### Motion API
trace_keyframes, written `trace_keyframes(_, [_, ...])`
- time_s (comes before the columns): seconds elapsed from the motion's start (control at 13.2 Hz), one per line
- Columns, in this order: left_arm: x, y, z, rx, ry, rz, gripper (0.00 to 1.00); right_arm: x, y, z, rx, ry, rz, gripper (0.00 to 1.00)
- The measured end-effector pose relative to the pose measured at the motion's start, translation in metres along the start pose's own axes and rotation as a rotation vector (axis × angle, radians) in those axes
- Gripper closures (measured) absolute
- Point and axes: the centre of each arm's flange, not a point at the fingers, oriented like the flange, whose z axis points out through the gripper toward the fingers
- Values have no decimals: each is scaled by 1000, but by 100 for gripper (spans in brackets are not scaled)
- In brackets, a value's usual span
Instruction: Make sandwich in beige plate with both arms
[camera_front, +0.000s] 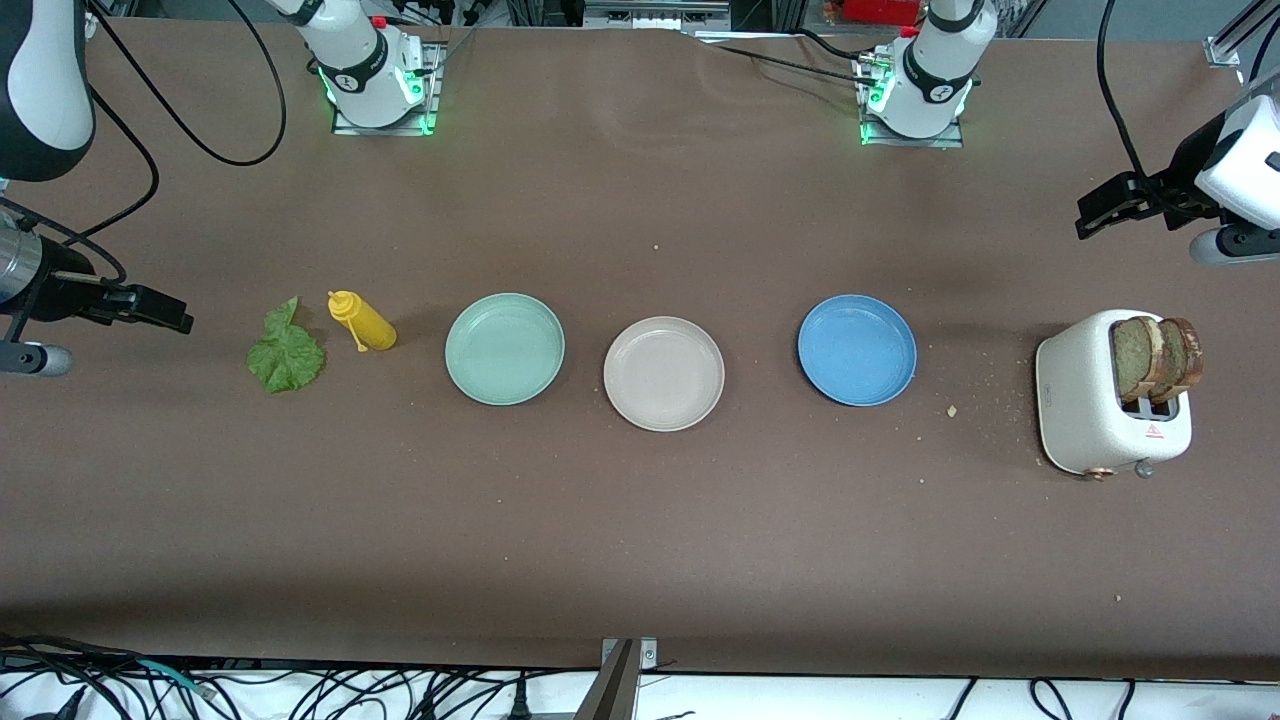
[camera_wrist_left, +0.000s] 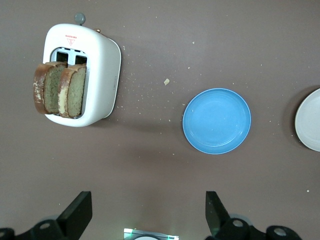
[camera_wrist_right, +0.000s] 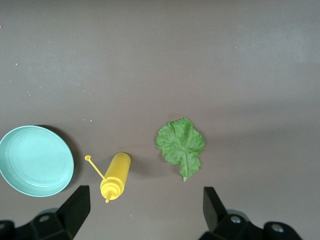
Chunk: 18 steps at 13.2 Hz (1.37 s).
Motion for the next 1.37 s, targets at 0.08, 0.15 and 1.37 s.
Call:
trace_keyframes(0.08, [0, 0, 0, 0, 0, 0, 0, 0, 0, 0, 0, 0, 0, 0])
trace_keyframes(0.15, [0, 0, 0, 0, 0, 0, 0, 0, 0, 0, 0, 0, 0, 0])
trace_keyframes(1.37, [1, -3, 1, 0, -2, -6, 0, 1, -3, -4, 1, 14, -5, 0])
